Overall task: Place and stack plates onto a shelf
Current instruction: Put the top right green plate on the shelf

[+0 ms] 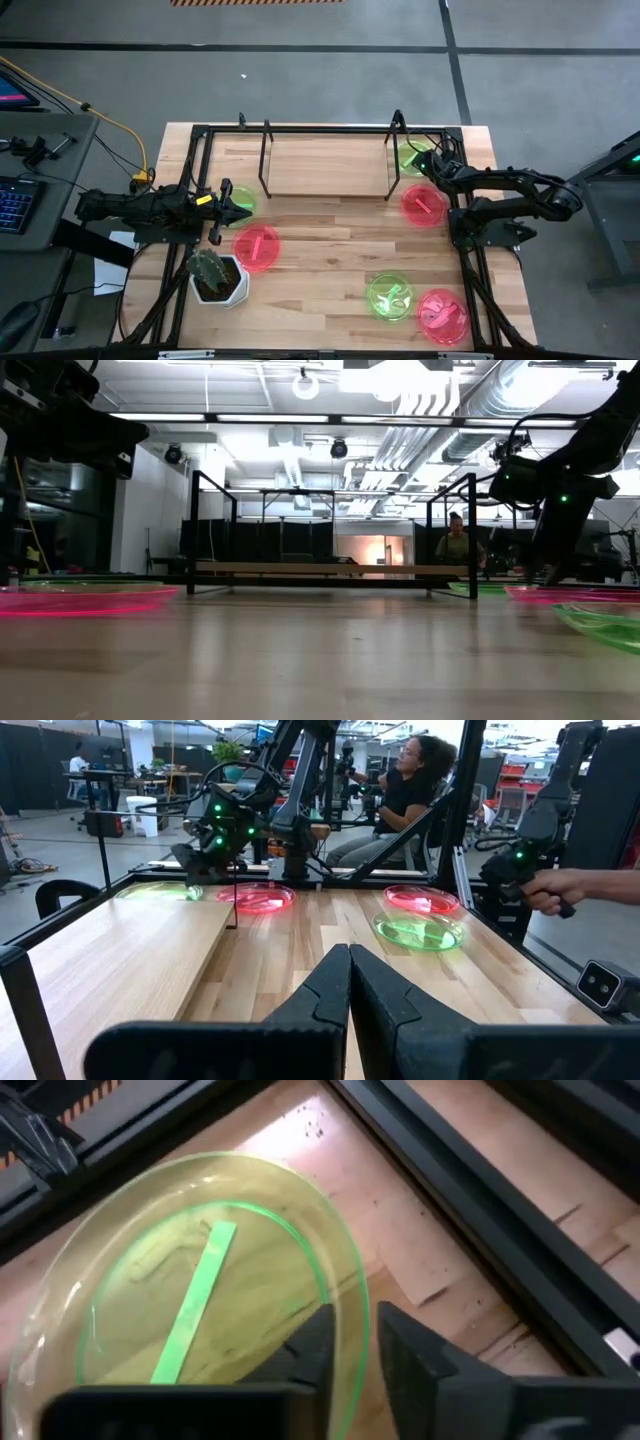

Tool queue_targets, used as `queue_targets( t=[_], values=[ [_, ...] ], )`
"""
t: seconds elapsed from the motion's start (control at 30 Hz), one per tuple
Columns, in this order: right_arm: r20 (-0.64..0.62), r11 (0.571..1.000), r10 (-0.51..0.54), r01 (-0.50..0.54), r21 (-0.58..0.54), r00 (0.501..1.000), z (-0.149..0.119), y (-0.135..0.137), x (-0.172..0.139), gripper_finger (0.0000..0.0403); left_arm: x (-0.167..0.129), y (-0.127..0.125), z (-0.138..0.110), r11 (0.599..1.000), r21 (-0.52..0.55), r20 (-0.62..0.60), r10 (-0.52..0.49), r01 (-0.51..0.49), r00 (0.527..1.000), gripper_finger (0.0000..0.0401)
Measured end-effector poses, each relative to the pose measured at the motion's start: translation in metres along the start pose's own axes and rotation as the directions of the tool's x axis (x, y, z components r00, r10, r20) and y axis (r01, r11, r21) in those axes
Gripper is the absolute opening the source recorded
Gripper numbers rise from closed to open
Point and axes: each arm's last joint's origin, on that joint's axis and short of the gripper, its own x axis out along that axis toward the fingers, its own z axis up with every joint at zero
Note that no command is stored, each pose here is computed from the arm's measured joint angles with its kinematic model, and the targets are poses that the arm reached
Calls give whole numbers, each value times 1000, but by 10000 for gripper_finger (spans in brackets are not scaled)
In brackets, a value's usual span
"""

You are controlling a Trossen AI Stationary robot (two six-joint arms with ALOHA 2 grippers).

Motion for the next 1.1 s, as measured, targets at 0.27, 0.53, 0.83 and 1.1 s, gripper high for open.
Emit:
queue_targets(
  t=[0.27,0.53,0.83,1.1],
  values=[
    [36,999,36,-36,-15,999,0,0,2,33,0,0,0,1000,0,0,0,0,1000,1],
    [22,999,42,-42,-22,999,-1,0,1,77,0,0,0,1000,0,0,0,0,1000,1],
    [22,995,84,-85,58,996,-4,7,7,83,0,0,0,1000,0,0,0,0,1000,1],
    [51,999,19,-20,24,998,-10,21,23,83,0,0,0,1000,0,0,0,0,1000,1]
  ],
)
